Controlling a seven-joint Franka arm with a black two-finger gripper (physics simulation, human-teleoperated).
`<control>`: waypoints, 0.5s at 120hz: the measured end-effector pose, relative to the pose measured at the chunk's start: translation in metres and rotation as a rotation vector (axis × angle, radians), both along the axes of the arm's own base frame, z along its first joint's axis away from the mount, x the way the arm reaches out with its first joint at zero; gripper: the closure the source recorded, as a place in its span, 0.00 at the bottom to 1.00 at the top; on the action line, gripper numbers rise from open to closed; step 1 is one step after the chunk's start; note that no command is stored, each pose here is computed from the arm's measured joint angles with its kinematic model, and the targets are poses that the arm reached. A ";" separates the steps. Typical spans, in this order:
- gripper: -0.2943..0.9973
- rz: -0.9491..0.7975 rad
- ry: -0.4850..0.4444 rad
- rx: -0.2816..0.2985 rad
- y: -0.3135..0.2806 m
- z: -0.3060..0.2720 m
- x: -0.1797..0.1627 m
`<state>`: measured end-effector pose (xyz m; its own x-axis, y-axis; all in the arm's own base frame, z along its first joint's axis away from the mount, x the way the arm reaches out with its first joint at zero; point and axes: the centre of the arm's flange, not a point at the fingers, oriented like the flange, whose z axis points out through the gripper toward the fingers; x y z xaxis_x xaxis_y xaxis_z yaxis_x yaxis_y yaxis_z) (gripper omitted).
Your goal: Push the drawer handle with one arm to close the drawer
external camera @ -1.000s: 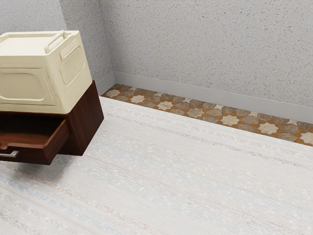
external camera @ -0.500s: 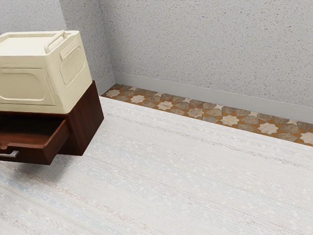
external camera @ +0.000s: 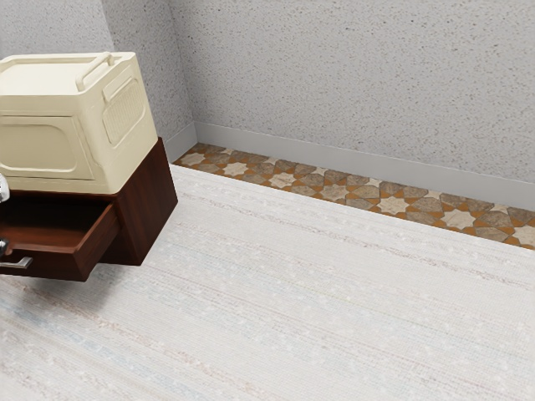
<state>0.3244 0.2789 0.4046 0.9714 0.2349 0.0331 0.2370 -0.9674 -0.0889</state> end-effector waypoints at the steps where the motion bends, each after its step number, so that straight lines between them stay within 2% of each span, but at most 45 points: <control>1: 0.83 -0.001 0.000 0.000 0.000 0.000 0.001; 60: 0.84 -0.016 -0.023 -0.019 0.002 0.000 0.020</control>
